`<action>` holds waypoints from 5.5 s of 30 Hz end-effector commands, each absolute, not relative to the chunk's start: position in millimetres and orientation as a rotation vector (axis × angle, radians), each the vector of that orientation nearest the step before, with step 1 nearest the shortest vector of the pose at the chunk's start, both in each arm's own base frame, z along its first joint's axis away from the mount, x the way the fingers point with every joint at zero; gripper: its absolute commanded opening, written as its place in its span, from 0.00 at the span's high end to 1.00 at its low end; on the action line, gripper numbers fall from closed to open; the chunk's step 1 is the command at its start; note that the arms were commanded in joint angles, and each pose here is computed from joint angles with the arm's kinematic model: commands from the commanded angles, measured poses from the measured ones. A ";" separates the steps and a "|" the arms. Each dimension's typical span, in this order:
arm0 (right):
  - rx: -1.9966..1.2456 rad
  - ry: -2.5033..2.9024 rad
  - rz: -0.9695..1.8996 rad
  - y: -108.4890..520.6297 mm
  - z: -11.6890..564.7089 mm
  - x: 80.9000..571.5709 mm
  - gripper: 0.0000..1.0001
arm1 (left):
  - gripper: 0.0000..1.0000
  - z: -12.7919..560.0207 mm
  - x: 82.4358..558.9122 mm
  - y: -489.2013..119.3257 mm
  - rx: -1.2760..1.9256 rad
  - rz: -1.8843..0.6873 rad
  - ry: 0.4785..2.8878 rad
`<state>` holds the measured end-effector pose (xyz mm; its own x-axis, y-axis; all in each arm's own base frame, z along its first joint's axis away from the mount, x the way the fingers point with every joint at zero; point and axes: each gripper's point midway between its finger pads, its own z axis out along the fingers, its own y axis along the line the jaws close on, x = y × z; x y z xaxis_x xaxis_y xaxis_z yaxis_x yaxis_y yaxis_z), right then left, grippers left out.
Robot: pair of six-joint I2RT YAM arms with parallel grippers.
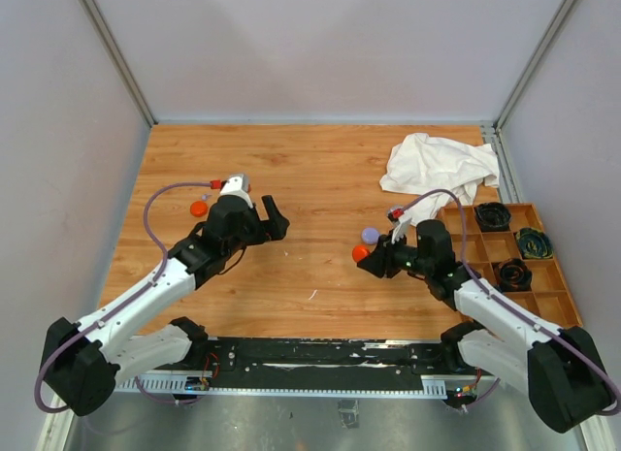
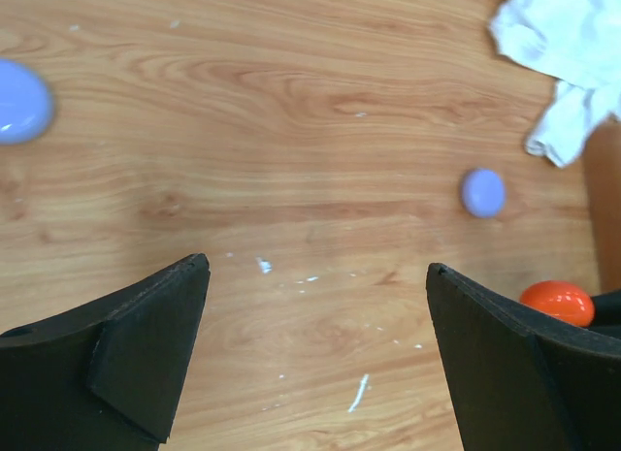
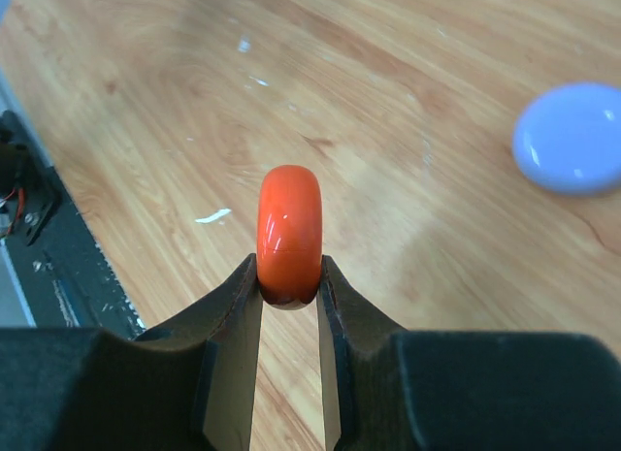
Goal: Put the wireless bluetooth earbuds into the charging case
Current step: Place the charging case at the center of the board, then pick up the charging case at the center of the board.
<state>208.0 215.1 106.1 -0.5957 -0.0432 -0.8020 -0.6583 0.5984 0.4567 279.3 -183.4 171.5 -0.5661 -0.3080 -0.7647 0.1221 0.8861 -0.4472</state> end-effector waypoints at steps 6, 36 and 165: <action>-0.226 2.293 0.956 178.4 69.4 231.0 0.88 | 0.01 129.5 285.3 -132.5 -0.363 -0.346 2.179; -0.181 2.514 0.709 129.4 50.3 229.8 0.44 | 0.01 103.3 327.9 -78.4 -0.607 -0.146 2.204; -0.956 1.983 1.313 281.7 223.3 204.7 0.49 | 0.44 214.1 205.8 -331.3 1.578 -0.218 1.001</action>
<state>211.3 273.1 205.3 -0.6374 -0.2309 -0.7351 -0.7614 0.3348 0.5551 214.2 -328.9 209.7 0.5768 0.5007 -0.6455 0.7063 0.0914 0.7020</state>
